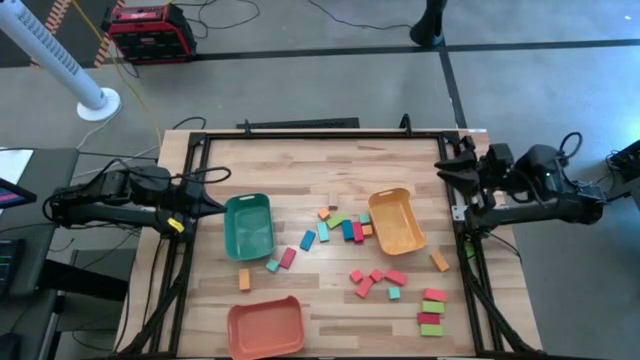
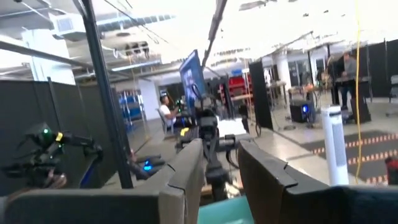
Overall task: Sort blocks by size
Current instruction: Put the thin blue rectangular block into the green bin
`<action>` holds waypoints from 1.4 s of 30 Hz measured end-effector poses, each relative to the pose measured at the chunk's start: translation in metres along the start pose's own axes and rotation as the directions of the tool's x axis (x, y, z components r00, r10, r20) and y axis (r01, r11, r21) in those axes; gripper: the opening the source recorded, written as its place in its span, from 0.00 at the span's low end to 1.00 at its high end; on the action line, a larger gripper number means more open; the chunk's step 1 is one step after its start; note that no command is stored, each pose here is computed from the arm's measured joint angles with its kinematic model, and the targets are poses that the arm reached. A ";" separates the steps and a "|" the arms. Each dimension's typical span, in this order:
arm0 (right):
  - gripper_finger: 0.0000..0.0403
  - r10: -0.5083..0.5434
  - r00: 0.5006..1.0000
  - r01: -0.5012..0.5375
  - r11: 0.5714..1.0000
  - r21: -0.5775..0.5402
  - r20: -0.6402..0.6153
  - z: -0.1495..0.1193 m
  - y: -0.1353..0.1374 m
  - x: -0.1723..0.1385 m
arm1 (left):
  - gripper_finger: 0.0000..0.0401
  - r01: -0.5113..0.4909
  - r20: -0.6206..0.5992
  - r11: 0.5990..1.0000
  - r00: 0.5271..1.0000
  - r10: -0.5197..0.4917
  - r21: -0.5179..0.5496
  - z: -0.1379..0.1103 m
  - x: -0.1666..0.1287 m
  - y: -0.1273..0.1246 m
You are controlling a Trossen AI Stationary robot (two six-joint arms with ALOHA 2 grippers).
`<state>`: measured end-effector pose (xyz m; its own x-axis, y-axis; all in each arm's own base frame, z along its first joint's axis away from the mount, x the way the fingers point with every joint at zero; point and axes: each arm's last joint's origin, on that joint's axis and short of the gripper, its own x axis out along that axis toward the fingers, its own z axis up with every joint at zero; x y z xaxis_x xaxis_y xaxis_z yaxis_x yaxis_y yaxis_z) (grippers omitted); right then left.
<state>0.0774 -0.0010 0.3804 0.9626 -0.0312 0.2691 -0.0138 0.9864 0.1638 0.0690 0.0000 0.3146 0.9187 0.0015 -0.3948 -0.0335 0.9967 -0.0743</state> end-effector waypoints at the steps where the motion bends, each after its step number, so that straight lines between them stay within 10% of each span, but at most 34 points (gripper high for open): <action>1: 0.33 0.003 1.000 -0.003 1.000 -0.008 0.008 0.000 0.000 0.002 | 0.00 0.001 0.013 1.000 1.000 -0.001 -0.017 0.001 0.000 0.000; 21: 0.33 -0.015 0.992 0.006 0.998 -0.069 -0.125 -0.046 -0.003 0.132 | 0.00 0.007 0.176 1.000 0.984 -0.005 -0.010 0.028 0.018 -0.002; 42: 0.33 -0.029 0.982 0.016 0.997 -0.073 -0.184 -0.045 -0.004 0.130 | 0.00 -0.007 0.025 1.000 1.000 0.007 0.002 0.028 0.052 -0.002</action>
<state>0.2145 -0.0015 0.3719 0.9960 -0.0297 0.0848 0.0213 0.9949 0.0984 0.1281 0.0003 0.3193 0.9280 0.0108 -0.3725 -0.0396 0.9968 -0.0700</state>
